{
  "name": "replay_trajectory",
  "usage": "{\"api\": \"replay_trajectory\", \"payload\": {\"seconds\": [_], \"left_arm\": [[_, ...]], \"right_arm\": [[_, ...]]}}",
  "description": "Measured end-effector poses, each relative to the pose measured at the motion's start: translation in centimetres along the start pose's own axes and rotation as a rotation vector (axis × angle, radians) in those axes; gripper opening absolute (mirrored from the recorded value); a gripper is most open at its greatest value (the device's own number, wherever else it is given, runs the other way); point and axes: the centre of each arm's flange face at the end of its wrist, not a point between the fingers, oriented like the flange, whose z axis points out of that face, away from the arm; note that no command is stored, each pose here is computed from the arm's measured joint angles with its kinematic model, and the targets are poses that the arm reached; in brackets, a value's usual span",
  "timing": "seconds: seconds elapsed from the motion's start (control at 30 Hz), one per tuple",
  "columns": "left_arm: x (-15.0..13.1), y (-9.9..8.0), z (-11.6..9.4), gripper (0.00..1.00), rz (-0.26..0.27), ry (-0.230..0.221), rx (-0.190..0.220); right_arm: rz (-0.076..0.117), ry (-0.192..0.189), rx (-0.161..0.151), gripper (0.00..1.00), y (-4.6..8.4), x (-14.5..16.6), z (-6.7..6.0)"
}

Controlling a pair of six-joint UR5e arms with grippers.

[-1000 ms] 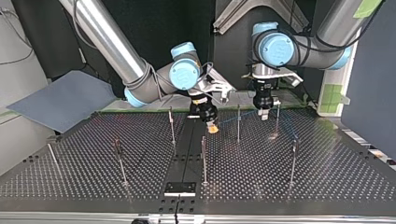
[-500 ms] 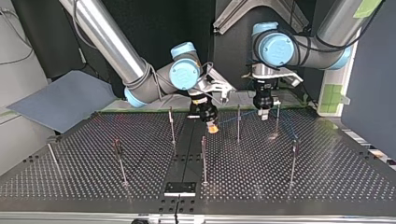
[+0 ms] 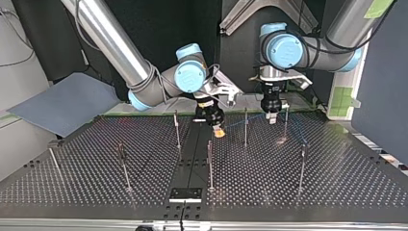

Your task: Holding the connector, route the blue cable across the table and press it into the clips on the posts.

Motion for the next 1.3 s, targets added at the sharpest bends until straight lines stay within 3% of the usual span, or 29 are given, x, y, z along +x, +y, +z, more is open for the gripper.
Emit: {"api": "replay_trajectory", "payload": {"seconds": [1.03,1.3], "left_arm": [[0.00,-0.05,-0.03,0.63,0.000,0.000,0.001],[0.92,-0.01,-0.62,0.63,0.006,0.024,0.010]], "right_arm": [[0.000,-0.001,0.000,0.00,0.00,-0.01,-0.01],[-0.002,-0.018,-0.002,0.00,0.06,-0.23,-0.19]]}}
